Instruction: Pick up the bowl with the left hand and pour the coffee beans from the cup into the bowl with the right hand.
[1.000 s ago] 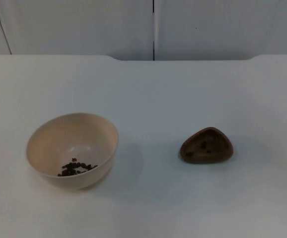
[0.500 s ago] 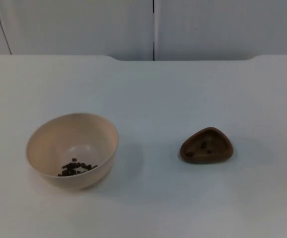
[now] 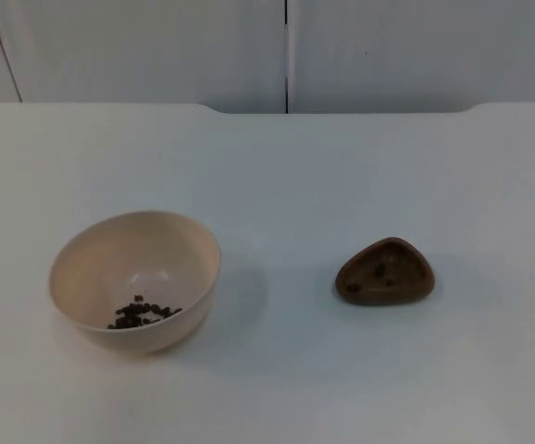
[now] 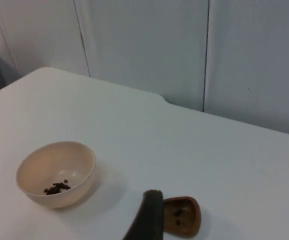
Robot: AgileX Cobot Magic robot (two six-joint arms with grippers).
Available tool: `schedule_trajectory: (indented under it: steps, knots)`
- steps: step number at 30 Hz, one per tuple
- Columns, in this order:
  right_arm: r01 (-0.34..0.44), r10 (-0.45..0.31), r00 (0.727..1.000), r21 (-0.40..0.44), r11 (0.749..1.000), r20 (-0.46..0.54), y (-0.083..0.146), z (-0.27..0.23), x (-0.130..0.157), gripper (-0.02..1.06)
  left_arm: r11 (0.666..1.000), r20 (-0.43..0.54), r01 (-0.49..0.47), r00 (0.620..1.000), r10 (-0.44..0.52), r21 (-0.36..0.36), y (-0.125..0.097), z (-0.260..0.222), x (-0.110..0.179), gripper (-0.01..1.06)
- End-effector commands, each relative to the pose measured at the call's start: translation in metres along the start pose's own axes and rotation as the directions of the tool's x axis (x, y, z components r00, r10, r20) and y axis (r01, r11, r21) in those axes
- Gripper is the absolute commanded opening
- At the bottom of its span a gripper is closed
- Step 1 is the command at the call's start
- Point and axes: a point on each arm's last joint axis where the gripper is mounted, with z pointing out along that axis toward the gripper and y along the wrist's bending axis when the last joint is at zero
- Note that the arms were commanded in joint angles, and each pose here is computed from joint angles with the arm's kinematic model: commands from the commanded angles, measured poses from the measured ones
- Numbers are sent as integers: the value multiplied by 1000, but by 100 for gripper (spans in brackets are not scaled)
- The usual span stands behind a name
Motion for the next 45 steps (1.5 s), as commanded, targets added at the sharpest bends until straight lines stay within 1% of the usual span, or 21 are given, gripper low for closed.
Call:
schedule_trajectory:
  steps: [1, 2, 6, 10, 12, 15, 16, 20, 21, 23, 24, 25, 26, 29, 30, 37, 39, 43, 45]
  knots:
    - [15, -15, 1000, -7, 1000, 8, 2, -13, 7, 76, 1000, -43, 1, 999, -1, 1, 0, 5, 7, 95]
    - [18, -18, 1000, -9, 1000, 20, 3, -19, 9, 76, 1000, -57, 3, 998, -3, 3, 0, 8, 10, 95]
    - [26, -25, 999, -14, 1000, 40, 5, -33, 15, 76, 1000, -54, 5, 999, -5, 5, 0, 9, 10, 95]
    - [41, -39, 996, -21, 999, 80, 8, -57, 29, 76, 1000, -61, 5, 998, -5, 5, 0, 9, 11, 95]
    - [43, -41, 996, -23, 999, 82, 8, -60, 31, 76, 1000, -61, 5, 998, -5, 5, 0, 9, 11, 95]
    - [37, -37, 999, -33, 999, 2, 9, -60, 38, 76, 1000, -61, 5, 998, -5, 5, 0, 9, 11, 95]
    - [37, -37, 999, -33, 999, 2, 9, -60, 38, 76, 1000, -61, 5, 998, -5, 5, 0, 9, 11, 95]
    - [37, -41, 995, -43, 998, -94, 10, -60, 47, 76, 1000, -61, 3, 998, -2, 5, 0, 9, 11, 95]
    - [37, -41, 995, -43, 998, -94, 10, -60, 47, 76, 1000, -61, 3, 998, -2, 5, 0, 9, 11, 95]
    - [48, -50, 990, -20, 999, -130, 7, -61, 51, 76, 1000, -61, 2, 998, -2, 4, 0, 9, 11, 95]
    - [49, -50, 990, -11, 999, -134, 6, -61, 51, 76, 1000, -61, 2, 998, -2, 4, 0, 9, 11, 95]
    - [48, -45, 989, 18, 999, -140, 4, -61, 51, 76, 1000, -61, 2, 998, -2, 4, 0, 9, 11, 95]
    - [48, -45, 989, 18, 999, -140, 4, -61, 51, 76, 1000, -61, 2, 998, -2, 4, 0, 9, 11, 95]
    - [25, -16, 991, 65, 998, -133, 0, -61, 51, 76, 1000, -61, 2, 998, -2, 4, 0, 9, 11, 95]
    - [15, -6, 991, 66, 998, -133, 0, -61, 51, 76, 1000, -61, 2, 998, -2, 4, 0, 9, 11, 95]
    - [17, -8, 991, 67, 998, -135, 0, -60, 51, 76, 1000, -61, 2, 998, -2, 4, 0, 9, 11, 95]
    - [13, -2, 987, 63, 998, -161, -1, -51, 60, 76, 1000, -61, 2, 998, -2, 4, 0, 9, 11, 95]
    - [13, 0, 978, 63, 998, -209, -1, -48, 67, 76, 1000, -61, 0, 998, 0, 2, 0, 9, 11, 95]
    - [13, 1, 977, 63, 998, -214, -1, -48, 68, 76, 1000, -61, 0, 998, 0, 2, 0, 9, 11, 95]
